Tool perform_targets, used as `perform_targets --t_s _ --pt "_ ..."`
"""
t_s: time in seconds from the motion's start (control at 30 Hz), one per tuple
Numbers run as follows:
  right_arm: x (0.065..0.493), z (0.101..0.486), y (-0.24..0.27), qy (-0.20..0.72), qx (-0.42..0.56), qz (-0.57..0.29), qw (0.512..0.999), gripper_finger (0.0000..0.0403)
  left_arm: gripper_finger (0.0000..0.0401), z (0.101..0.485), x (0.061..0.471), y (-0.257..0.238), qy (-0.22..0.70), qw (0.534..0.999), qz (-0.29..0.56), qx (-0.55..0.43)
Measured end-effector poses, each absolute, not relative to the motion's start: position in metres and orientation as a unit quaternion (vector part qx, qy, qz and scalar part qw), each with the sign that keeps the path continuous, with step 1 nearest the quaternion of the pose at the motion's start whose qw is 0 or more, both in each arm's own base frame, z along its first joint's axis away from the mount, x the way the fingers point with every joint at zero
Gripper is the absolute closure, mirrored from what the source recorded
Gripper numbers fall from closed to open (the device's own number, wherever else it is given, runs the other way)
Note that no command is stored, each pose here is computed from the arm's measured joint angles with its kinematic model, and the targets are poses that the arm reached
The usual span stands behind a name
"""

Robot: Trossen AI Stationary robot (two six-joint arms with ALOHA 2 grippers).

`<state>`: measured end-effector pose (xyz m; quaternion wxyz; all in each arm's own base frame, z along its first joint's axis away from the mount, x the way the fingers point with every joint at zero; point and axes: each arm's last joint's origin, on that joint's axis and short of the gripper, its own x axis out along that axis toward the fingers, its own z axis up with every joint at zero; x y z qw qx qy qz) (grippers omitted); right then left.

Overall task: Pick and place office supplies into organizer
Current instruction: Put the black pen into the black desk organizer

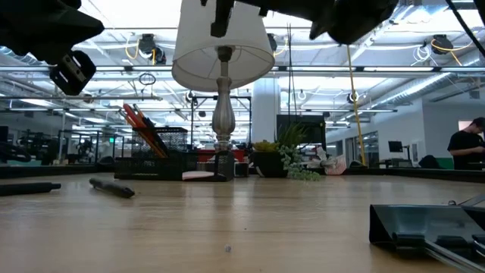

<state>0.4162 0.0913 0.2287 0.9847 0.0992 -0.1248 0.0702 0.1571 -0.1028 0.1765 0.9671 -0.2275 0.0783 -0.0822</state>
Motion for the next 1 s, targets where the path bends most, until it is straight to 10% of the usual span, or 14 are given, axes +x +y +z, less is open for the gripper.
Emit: perform_targets --t_s 0.37,0.77,1.0 --pt "0.392 0.206 0.134 0.117 0.004 -0.036 0.992 0.0387 0.0366 0.166 0.152 -0.109 0.144 0.955 -0.131 -0.221" --pt "0.435 0.15 0.126 0.177 0.009 -0.082 0.981 0.0168 0.0272 0.164 0.151 -0.108 0.151 0.957 -0.109 -0.221" --pt "0.468 0.121 0.132 0.246 -0.024 -0.142 0.958 0.0159 0.0235 0.164 0.151 -0.108 0.156 0.952 -0.113 -0.236"
